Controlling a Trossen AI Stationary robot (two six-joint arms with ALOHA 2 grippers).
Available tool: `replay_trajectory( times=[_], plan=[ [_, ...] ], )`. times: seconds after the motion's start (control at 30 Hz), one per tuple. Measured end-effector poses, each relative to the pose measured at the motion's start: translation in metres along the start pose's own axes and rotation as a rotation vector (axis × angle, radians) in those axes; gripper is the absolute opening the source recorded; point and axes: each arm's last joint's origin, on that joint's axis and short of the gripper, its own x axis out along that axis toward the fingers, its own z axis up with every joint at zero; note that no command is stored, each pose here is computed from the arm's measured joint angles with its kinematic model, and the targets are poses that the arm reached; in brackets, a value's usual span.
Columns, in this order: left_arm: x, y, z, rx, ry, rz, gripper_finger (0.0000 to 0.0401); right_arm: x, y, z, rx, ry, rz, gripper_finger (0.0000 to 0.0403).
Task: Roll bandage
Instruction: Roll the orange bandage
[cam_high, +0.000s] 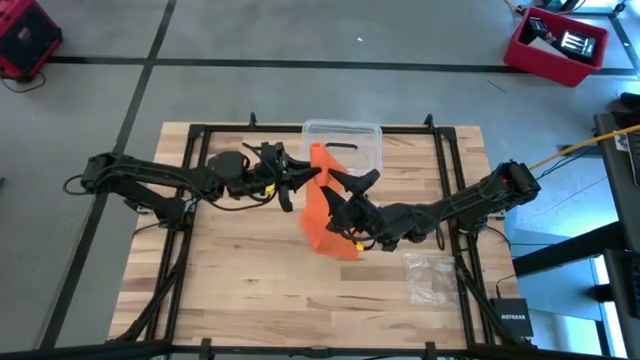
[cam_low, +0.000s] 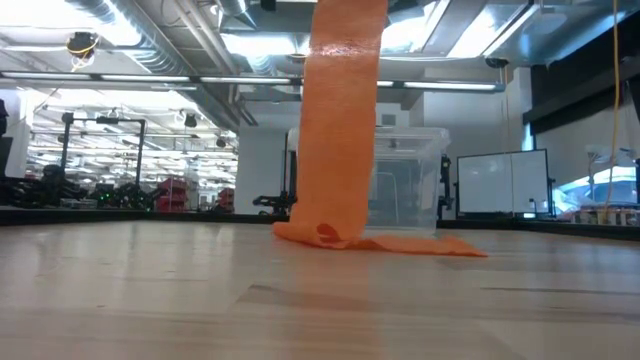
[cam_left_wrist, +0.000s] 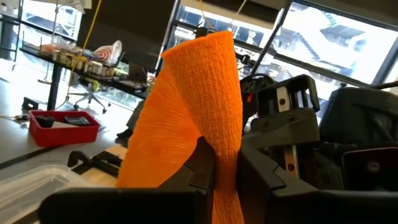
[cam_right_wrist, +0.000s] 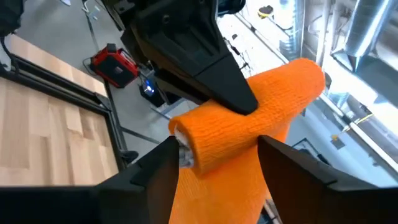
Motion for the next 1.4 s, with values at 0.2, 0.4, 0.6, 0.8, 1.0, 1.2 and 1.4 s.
replay_trajectory(
  times=[0.2,0.4,0.6,0.8,1.0,1.2,1.4],
  plan=[
    [0.0,0.0,-0.002,0.006,0.013,0.005,0.0036,0.0,0.0,0.0,-0.031,0.002,-0.002,0.0178],
    [0.003,0.0,-0.009,0.0,0.046,0.006,0.004,0.001,0.0,0.0,-0.048,-0.011,0.006,0.0106],
    [0.005,-0.001,-0.014,-0.019,0.064,-0.002,0.0042,0.002,0.002,-0.002,-0.067,-0.012,0.016,0.0021],
    [0.005,-0.002,-0.014,0.001,0.063,-0.016,0.0042,0.002,0.003,-0.002,-0.053,-0.013,0.022,0.0006],
    [0.003,0.0,-0.004,-0.038,-0.012,-0.004,0.0043,-0.009,0.005,0.003,0.005,-0.008,0.031,0.0003],
    [-0.003,-0.006,0.001,0.037,-0.001,-0.065,0.0048,-0.035,0.011,0.016,0.115,-0.049,0.071,0.0001],
    [-0.012,-0.014,0.008,0.098,-0.016,-0.142,0.0118,-0.057,0.007,0.028,0.184,-0.061,0.082,0.0]
  ],
)
